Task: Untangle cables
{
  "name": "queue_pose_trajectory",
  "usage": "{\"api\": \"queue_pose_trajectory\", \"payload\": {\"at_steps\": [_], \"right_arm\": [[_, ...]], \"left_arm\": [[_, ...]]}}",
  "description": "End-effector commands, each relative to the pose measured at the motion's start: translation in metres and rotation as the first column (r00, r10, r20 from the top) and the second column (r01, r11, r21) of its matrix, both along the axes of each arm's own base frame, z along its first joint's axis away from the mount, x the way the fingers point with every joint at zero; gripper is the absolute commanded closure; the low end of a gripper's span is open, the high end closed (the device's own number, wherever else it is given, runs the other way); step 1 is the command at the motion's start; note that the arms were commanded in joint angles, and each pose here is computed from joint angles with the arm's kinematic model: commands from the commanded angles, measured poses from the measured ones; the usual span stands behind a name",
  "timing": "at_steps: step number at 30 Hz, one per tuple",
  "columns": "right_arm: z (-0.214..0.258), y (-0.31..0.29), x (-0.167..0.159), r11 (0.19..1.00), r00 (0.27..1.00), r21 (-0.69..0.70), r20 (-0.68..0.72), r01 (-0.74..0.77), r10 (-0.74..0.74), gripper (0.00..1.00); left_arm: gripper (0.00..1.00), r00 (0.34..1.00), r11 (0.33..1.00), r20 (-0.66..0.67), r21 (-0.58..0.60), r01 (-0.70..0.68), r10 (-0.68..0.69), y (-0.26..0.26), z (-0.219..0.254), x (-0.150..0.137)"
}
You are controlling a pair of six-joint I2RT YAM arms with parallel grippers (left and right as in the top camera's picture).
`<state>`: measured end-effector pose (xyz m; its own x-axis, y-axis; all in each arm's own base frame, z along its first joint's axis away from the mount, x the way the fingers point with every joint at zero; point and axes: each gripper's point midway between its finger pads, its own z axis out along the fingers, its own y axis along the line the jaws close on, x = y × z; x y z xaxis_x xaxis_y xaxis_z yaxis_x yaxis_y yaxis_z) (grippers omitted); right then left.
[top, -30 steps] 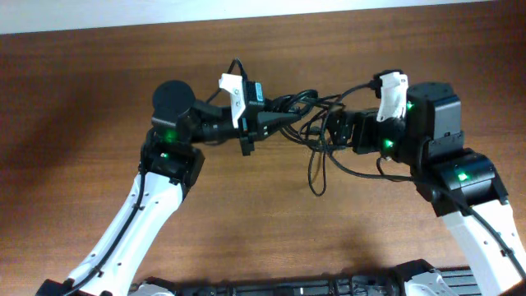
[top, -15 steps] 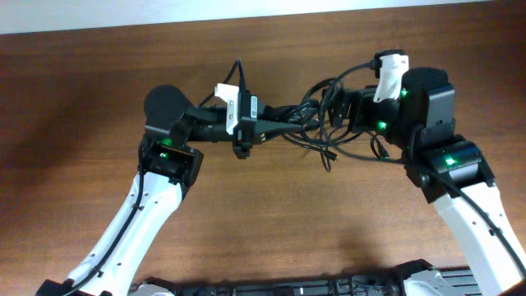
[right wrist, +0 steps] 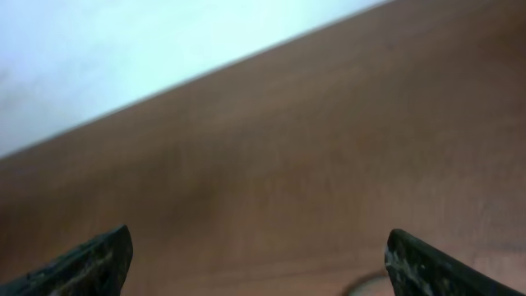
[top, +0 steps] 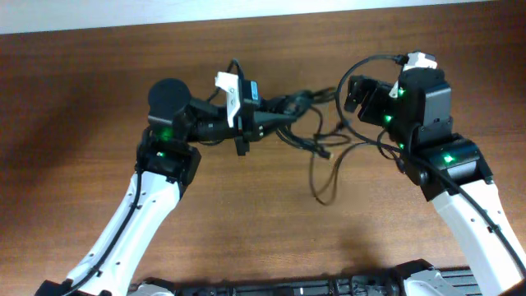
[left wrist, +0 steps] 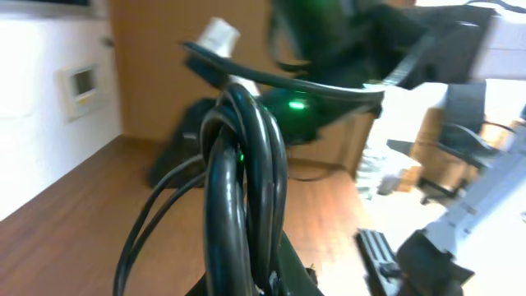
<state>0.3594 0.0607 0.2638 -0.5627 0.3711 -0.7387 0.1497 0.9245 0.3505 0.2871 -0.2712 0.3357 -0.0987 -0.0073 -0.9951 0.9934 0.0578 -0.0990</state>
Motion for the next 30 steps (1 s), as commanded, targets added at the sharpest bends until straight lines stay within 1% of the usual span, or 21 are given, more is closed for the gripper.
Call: {"api": "queue_pose_trajectory", "payload": {"at_steps": [1, 4, 5, 8, 10, 11, 14, 16, 19, 21, 22, 23, 24, 25, 26, 27, 29, 30], "right_arm": [[-0.003, 0.028, -0.01, 0.985, 0.985, 0.049, -0.03, -0.167, 0.169, 0.03], [0.002, 0.062, -0.024, 0.911, 0.913, 0.073, 0.001, -0.407, 0.408, 0.03], [0.007, 0.068, -0.028, 0.891, 0.894, 0.072, 0.023, -0.448, 0.448, 0.03], [0.023, 0.075, -0.036, 0.863, 0.866, 0.075, 0.078, -0.5, 0.494, 0.03], [0.031, 0.081, -0.045, 0.821, 0.817, 0.017, 0.114, -0.57, 0.565, 0.03], [0.032, 0.081, -0.046, 0.812, 0.806, -0.007, 0.117, -0.583, 0.58, 0.03], [0.032, 0.082, -0.043, 0.794, 0.784, -0.063, 0.126, -0.605, 0.607, 0.03], [0.041, 0.083, -0.037, 0.795, 0.778, -0.083, 0.168, -0.601, 0.606, 0.03], [0.066, 0.086, -0.02, 0.801, 0.753, -0.13, 0.283, -0.584, 0.595, 0.03], [0.074, 0.086, -0.008, 0.81, 0.747, -0.154, 0.322, -0.565, 0.582, 0.03], [0.076, 0.082, 0.002, 0.832, 0.762, -0.171, 0.336, -0.529, 0.553, 0.03], [0.073, 0.07, 0.014, 0.869, 0.803, -0.196, 0.332, -0.455, 0.495, 0.03], [0.069, 0.05, 0.025, 0.922, 0.868, -0.192, 0.318, -0.335, 0.382, 0.03], [0.067, 0.023, 0.034, 0.97, 0.925, -0.17, 0.311, -0.171, 0.218, 0.03], [0.068, 0.004, 0.037, 0.986, 0.944, -0.159, 0.314, -0.05, 0.099, 0.03], [0.071, -0.017, 0.038, 0.984, 0.945, -0.161, 0.327, 0.074, -0.018, 0.03], [0.072, -0.048, 0.037, 0.959, 0.933, -0.192, 0.332, 0.21, -0.137, 0.03], [0.07, -0.054, 0.037, 0.955, 0.933, -0.196, 0.326, 0.224, -0.153, 0.03]], "left_arm": [[1.0, 0.99, 0.991, -0.045, 0.004, -0.132, 0.132, 0.005, 0.001, 0.023], [1.0, 0.987, 0.989, -0.062, 0.007, -0.148, 0.148, 0.006, 0.0, 0.026], [1.0, 0.987, 0.989, -0.061, 0.007, -0.147, 0.148, 0.006, 0.0, 0.025], [1.0, 0.987, 0.989, -0.066, 0.012, -0.146, 0.146, 0.006, -0.002, 0.025], [1.0, 0.988, 0.99, -0.062, 0.007, -0.143, 0.143, 0.006, 0.0, 0.025], [1.0, 0.989, 0.991, -0.06, -0.003, -0.133, 0.133, 0.005, 0.003, 0.023], [1.0, 0.999, 0.998, -0.036, -0.059, -0.029, 0.027, 0.003, 0.023, 0.004], [1.0, 0.999, 0.997, -0.045, -0.07, -0.019, 0.016, 0.003, 0.027, 0.002], [1.0, 0.998, 0.996, -0.055, -0.089, 0.003, -0.008, -0.002, 0.033, -0.004], [1.0, 0.997, 0.991, -0.036, -0.123, 0.06, -0.065, -0.006, 0.047, -0.018], [1.0, 0.995, 0.988, -0.037, -0.133, 0.084, -0.09, -0.007, 0.052, -0.024], [1.0, 0.993, 0.986, -0.055, -0.138, 0.092, -0.1, -0.009, 0.053, -0.026], [1.0, 0.992, 0.986, -0.072, -0.139, 0.091, -0.101, -0.009, 0.053, -0.026], [1.0, 0.991, 0.986, -0.081, -0.139, 0.091, -0.103, -0.009, 0.053, -0.026], [1.0, 0.99, 0.986, -0.095, -0.141, 0.09, -0.104, -0.009, 0.053, -0.026], [1.0, 0.989, 0.986, -0.105, -0.141, 0.091, -0.106, -0.009, 0.053, -0.026], [1.0, 0.988, 0.986, -0.11, -0.141, 0.089, -0.105, -0.008, 0.053, -0.025], [1.0, 0.989, 0.986, -0.11, -0.141, 0.088, -0.104, -0.008, 0.053, -0.025]]}}
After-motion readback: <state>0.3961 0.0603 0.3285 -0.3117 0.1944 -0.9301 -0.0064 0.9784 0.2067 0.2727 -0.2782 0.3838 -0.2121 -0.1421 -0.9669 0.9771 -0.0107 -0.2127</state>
